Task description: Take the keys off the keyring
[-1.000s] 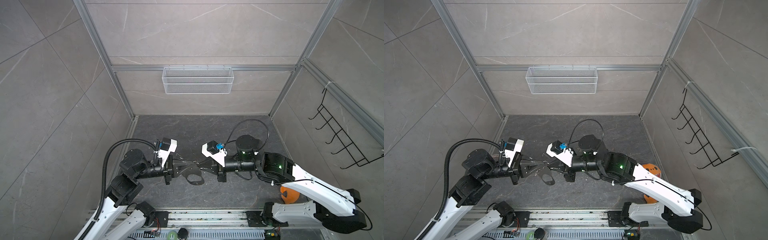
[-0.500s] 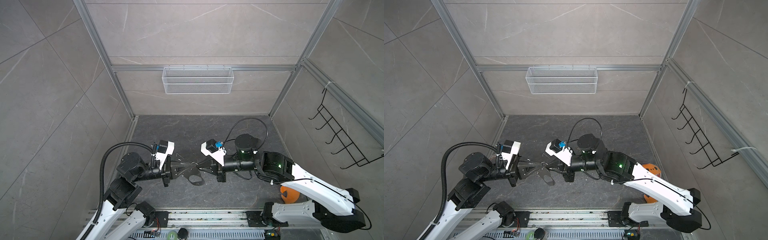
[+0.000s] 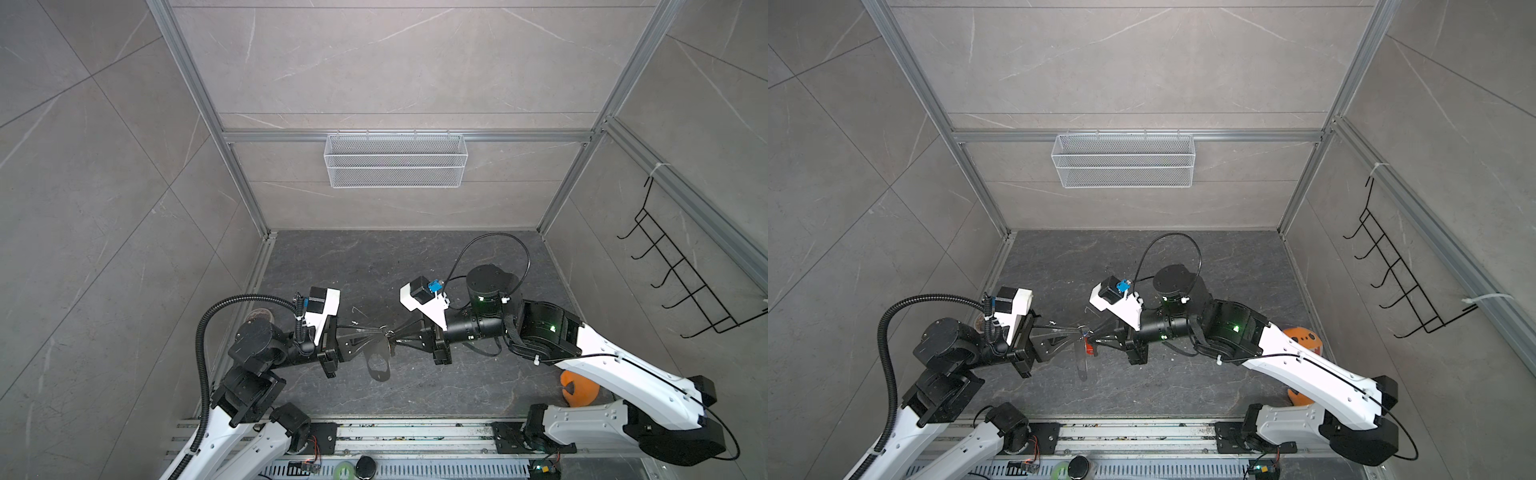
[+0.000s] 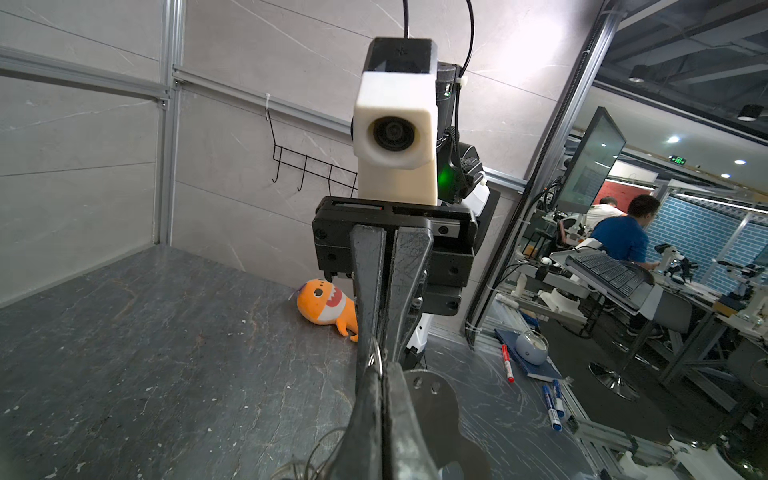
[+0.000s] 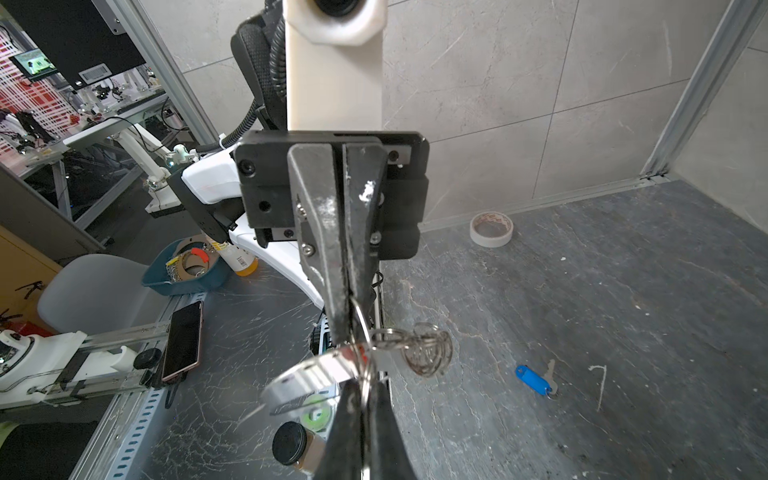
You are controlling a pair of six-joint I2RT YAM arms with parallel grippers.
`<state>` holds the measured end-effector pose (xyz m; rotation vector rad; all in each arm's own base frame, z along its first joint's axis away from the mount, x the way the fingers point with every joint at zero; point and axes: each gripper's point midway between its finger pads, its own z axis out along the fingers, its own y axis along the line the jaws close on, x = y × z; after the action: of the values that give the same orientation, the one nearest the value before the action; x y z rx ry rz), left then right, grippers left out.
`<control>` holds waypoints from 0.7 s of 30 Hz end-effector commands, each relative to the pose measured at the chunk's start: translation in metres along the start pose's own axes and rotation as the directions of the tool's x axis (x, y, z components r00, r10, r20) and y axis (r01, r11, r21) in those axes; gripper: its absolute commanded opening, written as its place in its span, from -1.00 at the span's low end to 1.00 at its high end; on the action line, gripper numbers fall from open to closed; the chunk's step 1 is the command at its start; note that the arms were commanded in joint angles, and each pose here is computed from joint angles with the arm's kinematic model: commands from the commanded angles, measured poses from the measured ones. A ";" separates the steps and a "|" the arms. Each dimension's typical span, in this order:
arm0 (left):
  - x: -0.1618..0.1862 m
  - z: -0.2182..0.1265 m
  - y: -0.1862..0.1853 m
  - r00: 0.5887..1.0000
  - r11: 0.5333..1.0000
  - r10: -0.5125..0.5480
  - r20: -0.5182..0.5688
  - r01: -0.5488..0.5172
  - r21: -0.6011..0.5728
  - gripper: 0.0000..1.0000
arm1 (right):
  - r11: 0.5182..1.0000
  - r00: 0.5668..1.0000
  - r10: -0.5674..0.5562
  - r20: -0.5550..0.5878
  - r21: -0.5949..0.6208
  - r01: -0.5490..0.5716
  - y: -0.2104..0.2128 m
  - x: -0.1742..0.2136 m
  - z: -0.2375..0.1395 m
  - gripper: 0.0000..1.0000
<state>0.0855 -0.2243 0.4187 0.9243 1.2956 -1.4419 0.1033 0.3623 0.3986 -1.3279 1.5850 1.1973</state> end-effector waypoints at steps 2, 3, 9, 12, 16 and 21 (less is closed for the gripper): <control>-0.037 -0.007 -0.036 0.982 0.984 0.133 0.136 -0.148 0.102 -1.00 | 0.998 0.997 0.054 -0.052 0.039 -0.052 -0.015 0.022 0.010 -1.00; -0.039 -0.007 -0.036 0.981 0.983 0.132 0.143 -0.148 0.105 -1.00 | 0.998 0.996 0.058 -0.060 0.036 -0.056 -0.015 0.026 0.012 -1.00; -0.041 -0.006 -0.040 0.981 0.980 0.130 0.144 -0.149 0.131 -1.00 | 0.994 0.994 0.033 -0.108 0.104 -0.021 -0.024 0.041 0.016 -1.00; -0.036 -0.004 -0.039 0.988 0.982 0.117 0.097 -0.129 0.136 -1.00 | 0.995 0.993 0.008 -0.116 0.100 0.004 -0.019 0.038 0.011 -0.66; -0.028 -0.003 -0.035 0.993 0.986 0.108 0.049 -0.113 0.123 -1.00 | 0.995 0.998 -0.046 -0.053 0.087 0.051 -0.006 0.019 -0.010 -0.20; -0.022 -0.006 -0.035 0.991 0.986 0.122 0.056 -0.127 0.110 -1.00 | 0.992 0.993 -0.109 0.045 0.074 0.105 0.013 -0.009 -0.037 -0.08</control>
<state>0.0690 -0.2204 0.4359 0.9797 1.2013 -1.4740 0.1022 0.3458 0.3878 -1.3389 1.5954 1.0851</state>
